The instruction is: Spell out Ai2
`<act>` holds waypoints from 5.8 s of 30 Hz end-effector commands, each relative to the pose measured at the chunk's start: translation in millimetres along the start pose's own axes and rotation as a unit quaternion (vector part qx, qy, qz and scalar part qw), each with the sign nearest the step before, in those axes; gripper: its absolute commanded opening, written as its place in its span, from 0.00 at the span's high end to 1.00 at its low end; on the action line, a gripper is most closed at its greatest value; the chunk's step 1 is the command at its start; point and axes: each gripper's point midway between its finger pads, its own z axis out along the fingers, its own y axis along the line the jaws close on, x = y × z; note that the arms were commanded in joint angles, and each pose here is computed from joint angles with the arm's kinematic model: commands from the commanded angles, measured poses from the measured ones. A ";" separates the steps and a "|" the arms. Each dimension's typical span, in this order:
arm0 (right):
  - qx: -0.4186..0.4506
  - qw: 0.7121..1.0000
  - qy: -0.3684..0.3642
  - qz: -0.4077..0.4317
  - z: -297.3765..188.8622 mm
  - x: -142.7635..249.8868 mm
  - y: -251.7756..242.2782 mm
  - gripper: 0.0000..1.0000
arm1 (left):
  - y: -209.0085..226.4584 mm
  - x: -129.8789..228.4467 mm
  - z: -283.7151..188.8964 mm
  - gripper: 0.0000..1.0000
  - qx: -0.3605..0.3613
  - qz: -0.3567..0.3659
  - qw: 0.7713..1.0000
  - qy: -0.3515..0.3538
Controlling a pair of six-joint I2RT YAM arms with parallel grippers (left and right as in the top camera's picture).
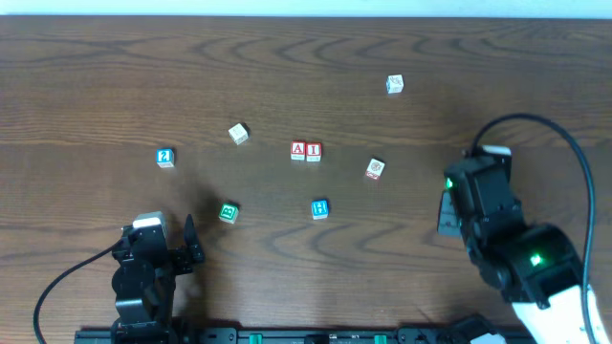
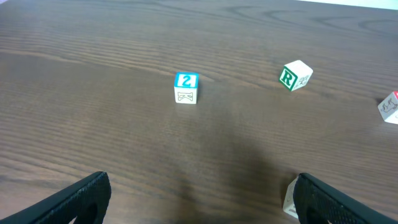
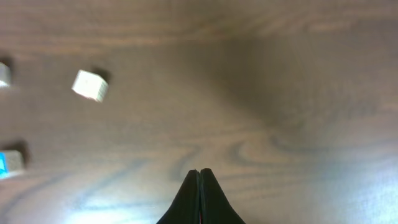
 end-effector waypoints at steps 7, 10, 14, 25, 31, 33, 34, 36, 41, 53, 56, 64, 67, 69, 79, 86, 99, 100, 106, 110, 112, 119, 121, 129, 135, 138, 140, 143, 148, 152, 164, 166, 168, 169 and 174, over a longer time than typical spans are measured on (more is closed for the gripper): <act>-0.009 0.998 -0.024 0.057 0.7 2.0 -2.8 0.01 | 2.8 6.0 2.6 0.05 -0.007 0.000 1.000 0.005; -0.009 0.998 -0.024 0.057 0.9 2.2 -2.7 0.01 | 2.8 6.0 2.6 0.05 -0.007 0.000 1.000 0.005; -0.009 0.998 -0.024 0.057 0.9 2.3 -2.8 0.01 | 4.7 0.4 2.6 0.05 -0.013 -0.001 1.000 -0.006; -0.009 0.998 -0.024 0.057 0.9 2.3 -2.8 0.01 | -64.2 1.5 -9.9 0.05 0.188 -0.162 0.968 0.032; -0.009 0.998 -0.024 0.057 0.9 2.3 -2.8 0.00 | -83.1 -7.4 -19.1 0.05 0.246 -0.240 0.938 0.046; -0.009 0.998 -0.024 0.057 0.9 2.3 -2.8 0.01 | -81.7 -7.1 -18.2 0.05 0.241 -0.241 0.939 0.045; -0.009 0.998 -0.024 0.057 0.9 2.3 -2.8 0.01 | -79.9 -7.2 -17.2 0.05 0.236 -0.242 0.940 0.043; -0.009 0.998 -0.024 0.057 0.9 2.3 -2.8 0.01 | -76.5 -7.0 -15.1 0.05 0.225 -0.243 0.943 0.040; -0.009 0.998 -0.024 0.057 0.9 2.3 -2.8 0.01 | -73.9 -7.3 -13.7 0.05 0.218 -0.244 0.944 0.037; -0.009 0.998 -0.024 0.057 0.9 2.3 -2.8 0.01 | -40.2 -35.3 -1.5 0.04 0.130 -0.236 0.962 -0.043; -0.009 0.998 -0.024 0.057 0.9 2.3 -2.8 0.01 | -27.9 -37.6 7.9 0.04 0.092 -0.227 0.968 -0.048; -0.009 0.998 -0.024 0.057 0.9 2.3 -2.8 0.01 | -2.5 -41.7 38.1 0.04 -0.009 -0.181 0.983 0.019; -0.009 0.998 -0.024 0.057 0.9 2.3 -2.8 0.01 | 9.9 -46.5 55.7 0.04 -0.057 -0.149 0.985 0.061; -0.009 0.998 -0.024 0.057 0.9 2.3 -2.8 0.01 | 12.7 -52.1 70.6 0.04 -0.072 -0.127 0.985 0.088; -0.009 0.998 -0.024 0.057 0.9 2.3 -2.8 0.01 | 27.5 -62.6 146.6 0.04 -0.135 -0.072 0.973 0.174; -0.009 0.998 -0.024 0.057 0.9 2.3 -2.8 0.01 | 27.6 -43.3 183.4 0.04 -0.140 -0.050 0.961 0.234; -0.009 0.998 -0.024 0.057 0.9 2.3 -2.8 0.01 | 21.8 11.1 191.7 0.04 -0.126 -0.042 0.936 0.325; -0.009 0.998 -0.024 0.057 0.9 2.3 -2.8 0.01 | 20.4 15.7 192.7 0.03 -0.123 -0.043 0.934 0.332; -0.009 0.998 -0.024 0.057 0.9 2.3 -2.8 0.01 | 20.2 24.7 200.1 0.00 -0.122 -0.043 0.933 0.335; -0.009 0.998 -0.024 0.057 0.9 2.3 -2.8 0.01 | 19.9 22.1 205.0 0.07 -0.120 -0.043 0.937 0.325; -0.009 0.998 -0.024 0.057 0.9 2.3 -2.8 0.01 | 19.8 21.0 205.7 0.14 -0.119 -0.041 0.938 0.323; -0.009 0.998 -0.024 0.057 0.9 2.3 -2.8 0.01 | 20.0 21.4 205.3 0.39 -0.119 -0.041 0.938 0.324; -0.009 0.998 -0.024 0.057 0.9 2.3 -2.8 0.01 | 20.2 21.2 205.4 0.42 -0.120 -0.041 0.938 0.324; -0.009 0.998 -0.024 0.057 0.9 2.3 -2.8 0.01 | 21.6 17.0 208.4 0.53 -0.124 -0.041 0.941 0.313; -0.009 0.998 -0.024 0.057 0.9 2.3 -2.8 0.01 | 21.9 14.2 210.5 0.65 -0.124 -0.041 0.943 0.306; -0.009 0.998 -0.024 0.057 0.9 2.3 -2.8 0.01 | 21.8 14.3 210.4 0.69 -0.124 -0.041 0.943 0.306; -0.009 0.998 -0.024 0.057 0.9 2.3 -2.8 0.01 | 21.7 14.3 210.3 0.70 -0.124 -0.041 0.943 0.307; -0.009 0.998 -0.024 0.057 0.9 2.3 -2.8 0.01 | 18.8 14.6 209.8 0.73 -0.117 -0.045 0.943 0.309; -0.009 0.998 -0.024 0.057 0.9 2.3 -2.8 0.01 | 12.8 4.4 205.1 0.78 -0.104 -0.058 0.946 0.302; -0.009 0.998 -0.024 0.057 0.9 2.3 -2.8 0.01 | 0.0 -25.4 194.0 0.92 -0.089 -0.053 0.957 0.271; -0.009 0.998 -0.024 0.057 0.9 2.3 -2.8 0.01 | -169.4 -102.0 150.5 0.95 0.086 0.050 0.973 0.209; -0.009 0.998 -0.024 0.057 0.9 2.3 -2.8 0.01 | -205.0 -102.6 141.8 0.95 0.119 0.073 0.970 0.201; -0.009 0.998 -0.024 0.057 0.9 2.3 -2.8 0.01 | -240.9 -98.9 133.3 0.95 0.150 0.094 0.964 0.197; -0.009 0.998 -0.024 0.057 0.9 2.3 -2.8 0.01 | -252.6 -95.2 131.4 0.95 0.159 0.098 0.962 0.199; -0.009 0.998 -0.024 0.057 0.9 2.3 -2.8 0.01 | -301.3 -61.4 134.2 0.95 0.181 0.100 0.952 0.227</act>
